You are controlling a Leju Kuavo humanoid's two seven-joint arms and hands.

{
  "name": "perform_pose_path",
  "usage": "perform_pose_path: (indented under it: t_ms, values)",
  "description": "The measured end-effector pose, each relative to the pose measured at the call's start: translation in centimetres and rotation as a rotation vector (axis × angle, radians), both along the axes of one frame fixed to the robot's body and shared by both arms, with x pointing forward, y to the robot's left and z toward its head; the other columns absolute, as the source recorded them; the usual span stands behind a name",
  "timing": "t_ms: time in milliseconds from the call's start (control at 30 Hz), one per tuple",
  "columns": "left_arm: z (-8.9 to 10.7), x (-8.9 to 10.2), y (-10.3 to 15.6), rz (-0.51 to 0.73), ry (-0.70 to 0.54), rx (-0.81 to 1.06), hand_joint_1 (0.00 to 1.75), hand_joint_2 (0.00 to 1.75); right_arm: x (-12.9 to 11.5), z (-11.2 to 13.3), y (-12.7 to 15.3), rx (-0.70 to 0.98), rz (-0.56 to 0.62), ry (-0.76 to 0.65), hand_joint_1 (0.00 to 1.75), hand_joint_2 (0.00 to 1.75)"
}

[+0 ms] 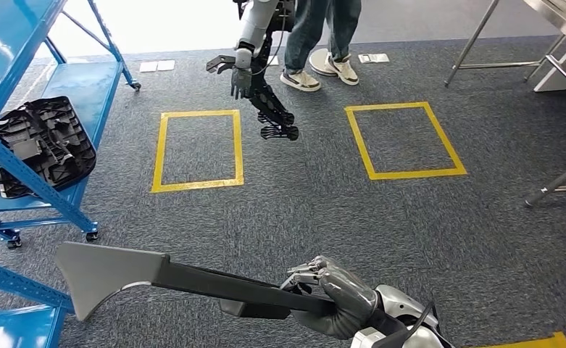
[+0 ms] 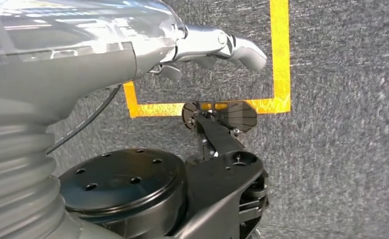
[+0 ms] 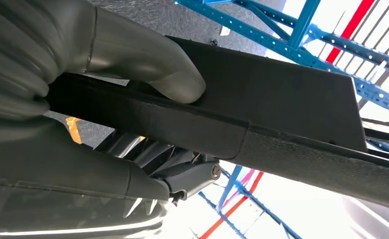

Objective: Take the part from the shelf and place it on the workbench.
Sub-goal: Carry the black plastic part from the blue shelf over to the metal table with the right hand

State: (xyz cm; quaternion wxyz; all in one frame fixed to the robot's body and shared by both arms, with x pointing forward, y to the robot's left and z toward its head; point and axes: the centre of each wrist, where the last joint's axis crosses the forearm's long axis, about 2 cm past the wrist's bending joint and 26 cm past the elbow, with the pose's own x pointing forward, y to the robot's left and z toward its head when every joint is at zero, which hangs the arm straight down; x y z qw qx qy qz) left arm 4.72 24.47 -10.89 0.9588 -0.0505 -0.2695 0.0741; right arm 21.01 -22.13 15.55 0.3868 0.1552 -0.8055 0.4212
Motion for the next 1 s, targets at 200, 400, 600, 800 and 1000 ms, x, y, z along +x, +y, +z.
perform_pose_path:
  t_ms: [200, 400, 600, 800, 1000]
  values:
    - [0.0, 0.1, 0.0, 0.0, -0.004, 0.0, 0.0, 1.75, -0.3, 0.0, 0.4, 0.021, 0.021, 0.015, 1.75, 1.75]
    - [0.0, 0.2, 0.0, -0.005, -0.004, 0.0, 0.0, 1.75, -0.6, 0.0, 0.7, 0.041, 0.035, 0.017, 1.75, 1.75]
    - [0.0, -0.1, 0.0, -0.007, 0.003, 0.001, 0.0, 1.75, -0.8, 0.4, 1.0, 0.063, 0.047, 0.002, 1.75, 1.75]
    - [0.0, -0.1, 0.1, -0.008, 0.001, 0.005, 0.0, 1.75, -0.9, 0.9, 1.1, 0.079, 0.055, -0.022, 1.75, 1.75]
    - [0.0, -0.1, 0.3, -0.008, -0.01, 0.009, 0.0, 1.75, -0.9, 1.2, 1.1, 0.079, 0.054, -0.041, 1.75, 1.75]
